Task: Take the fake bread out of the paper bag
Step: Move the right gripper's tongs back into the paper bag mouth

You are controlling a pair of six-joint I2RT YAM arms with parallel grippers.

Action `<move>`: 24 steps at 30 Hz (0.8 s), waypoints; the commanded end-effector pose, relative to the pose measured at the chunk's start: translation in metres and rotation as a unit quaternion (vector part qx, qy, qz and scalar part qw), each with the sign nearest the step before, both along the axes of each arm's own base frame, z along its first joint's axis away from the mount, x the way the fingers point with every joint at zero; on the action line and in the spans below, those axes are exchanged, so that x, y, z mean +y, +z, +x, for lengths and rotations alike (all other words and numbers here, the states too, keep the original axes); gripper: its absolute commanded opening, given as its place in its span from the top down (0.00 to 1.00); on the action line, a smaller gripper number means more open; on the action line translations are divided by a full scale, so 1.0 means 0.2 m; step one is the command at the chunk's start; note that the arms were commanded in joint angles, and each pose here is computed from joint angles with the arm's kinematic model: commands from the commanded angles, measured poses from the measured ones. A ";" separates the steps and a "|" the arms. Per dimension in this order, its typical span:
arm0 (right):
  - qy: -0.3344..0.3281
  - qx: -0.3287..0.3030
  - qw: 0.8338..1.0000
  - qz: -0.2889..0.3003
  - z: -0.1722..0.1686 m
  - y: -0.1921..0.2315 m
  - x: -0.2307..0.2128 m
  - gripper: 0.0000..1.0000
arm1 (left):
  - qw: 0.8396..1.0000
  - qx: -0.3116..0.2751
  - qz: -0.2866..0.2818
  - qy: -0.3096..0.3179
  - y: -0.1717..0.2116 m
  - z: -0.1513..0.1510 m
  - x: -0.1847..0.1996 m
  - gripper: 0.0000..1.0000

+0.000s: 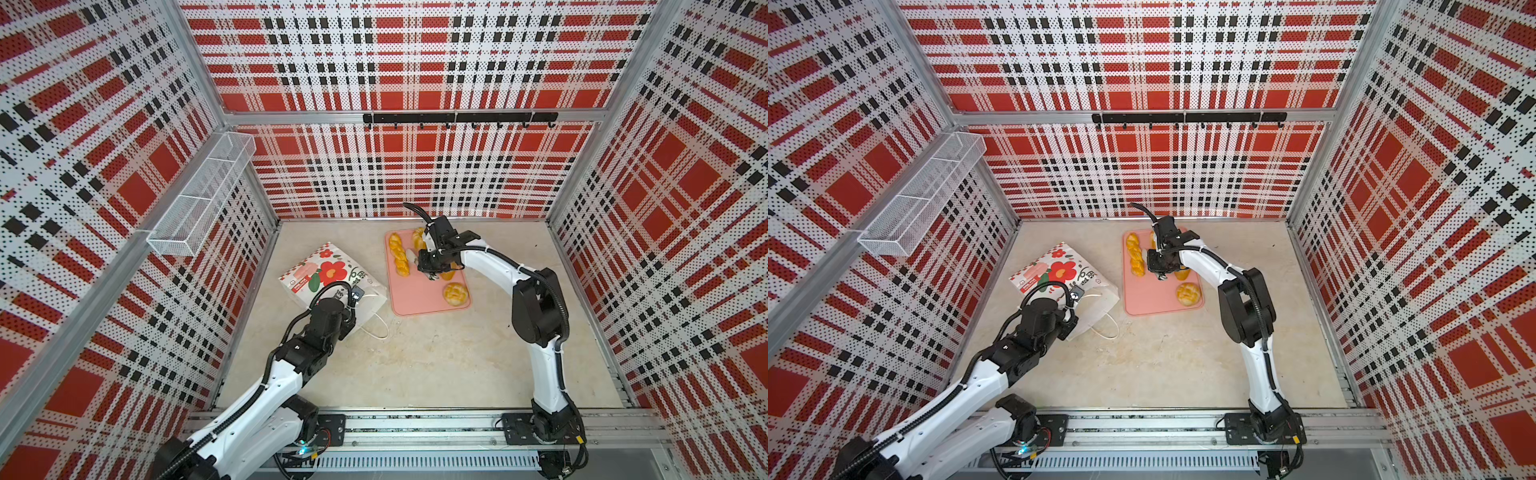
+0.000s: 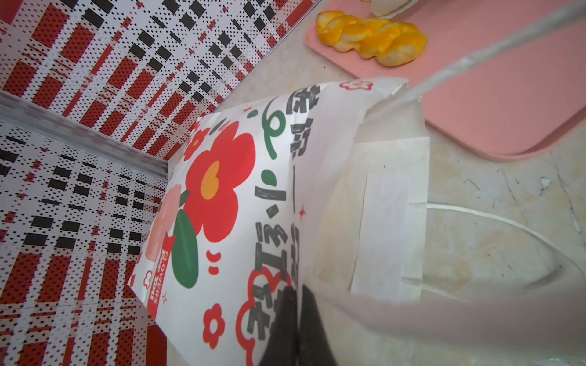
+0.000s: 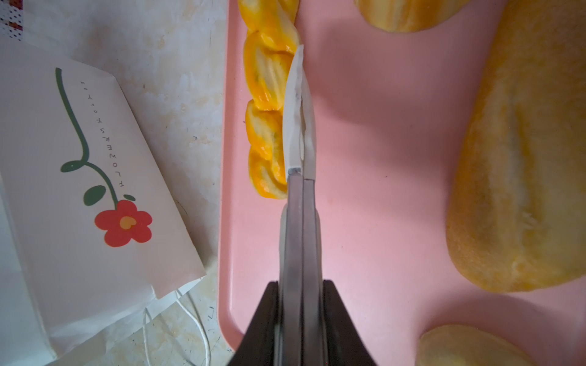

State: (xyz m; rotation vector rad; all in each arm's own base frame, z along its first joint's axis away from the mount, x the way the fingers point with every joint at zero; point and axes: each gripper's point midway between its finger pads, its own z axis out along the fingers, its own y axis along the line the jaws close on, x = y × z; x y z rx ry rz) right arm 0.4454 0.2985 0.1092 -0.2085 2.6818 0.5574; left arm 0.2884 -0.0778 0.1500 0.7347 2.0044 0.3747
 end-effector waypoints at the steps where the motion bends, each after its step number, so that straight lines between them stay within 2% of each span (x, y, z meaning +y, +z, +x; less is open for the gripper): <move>1: 0.005 -0.019 1.000 0.017 -0.04 0.14 0.01 0.88 | 1.000 -0.006 -0.007 -0.009 0.01 -0.01 -0.02 1.00; 9: 0.011 -0.051 0.998 0.019 -0.20 0.34 -0.10 0.87 | 1.000 -0.005 -0.007 -0.015 0.01 -0.01 -0.04 1.00; 16: 0.008 -0.056 0.989 0.136 -0.57 0.44 -0.12 0.84 | 1.000 -0.002 -0.003 -0.011 0.01 0.00 -0.04 1.00; 24: 0.042 -0.038 0.967 0.248 -1.00 0.43 0.06 0.78 | 1.000 0.000 -0.006 -0.011 0.02 0.01 -0.05 1.00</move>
